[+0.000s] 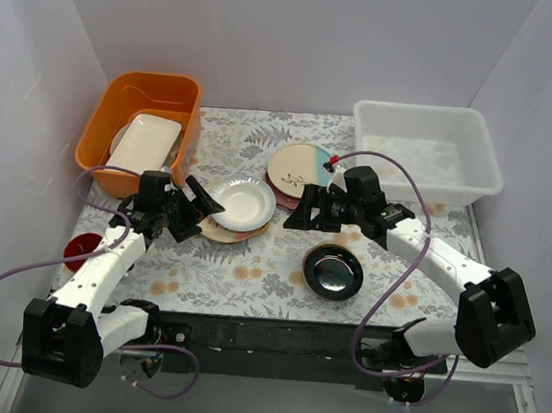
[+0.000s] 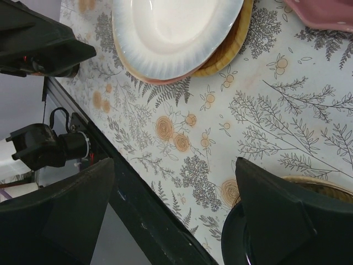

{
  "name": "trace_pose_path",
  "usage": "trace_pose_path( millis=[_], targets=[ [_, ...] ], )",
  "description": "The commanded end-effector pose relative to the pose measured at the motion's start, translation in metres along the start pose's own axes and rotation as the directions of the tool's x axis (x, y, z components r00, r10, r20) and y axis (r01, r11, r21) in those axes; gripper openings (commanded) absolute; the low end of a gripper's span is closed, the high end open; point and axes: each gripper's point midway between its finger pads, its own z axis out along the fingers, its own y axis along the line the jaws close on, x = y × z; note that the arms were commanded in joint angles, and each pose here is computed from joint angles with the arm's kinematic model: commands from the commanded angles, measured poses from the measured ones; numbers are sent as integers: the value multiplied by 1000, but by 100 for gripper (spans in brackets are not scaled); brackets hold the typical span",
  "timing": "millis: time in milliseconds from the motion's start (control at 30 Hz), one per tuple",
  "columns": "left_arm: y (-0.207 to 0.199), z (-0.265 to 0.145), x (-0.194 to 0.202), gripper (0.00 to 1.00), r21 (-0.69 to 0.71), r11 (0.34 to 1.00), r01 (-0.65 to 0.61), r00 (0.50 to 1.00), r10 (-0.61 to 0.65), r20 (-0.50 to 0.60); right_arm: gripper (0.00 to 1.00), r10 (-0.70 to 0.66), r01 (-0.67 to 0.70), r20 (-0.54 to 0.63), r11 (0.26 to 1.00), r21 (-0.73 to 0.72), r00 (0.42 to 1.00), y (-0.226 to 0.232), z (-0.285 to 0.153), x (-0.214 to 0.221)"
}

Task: Place the plates into the plastic bin on the countertop
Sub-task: Pick up the plate at the center of the board.

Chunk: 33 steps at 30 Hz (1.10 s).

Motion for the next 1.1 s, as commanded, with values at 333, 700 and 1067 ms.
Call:
trace_pose_path(
  millis=[333,700,1067],
  targets=[
    [-3,35,12,61,-31,999,35,999,-35,2,98,-72,78,72,994,-78,995,25,-19,-8],
    [6,56,17,59,-71,995,72,997,-70,30,98,-90,97,97,993,-64,991,26,-28,-8],
    [18,77,22,48,-105,988,114,993,-110,45,98,-96,105,95,991,-87,991,30,-28,-8]
  ],
)
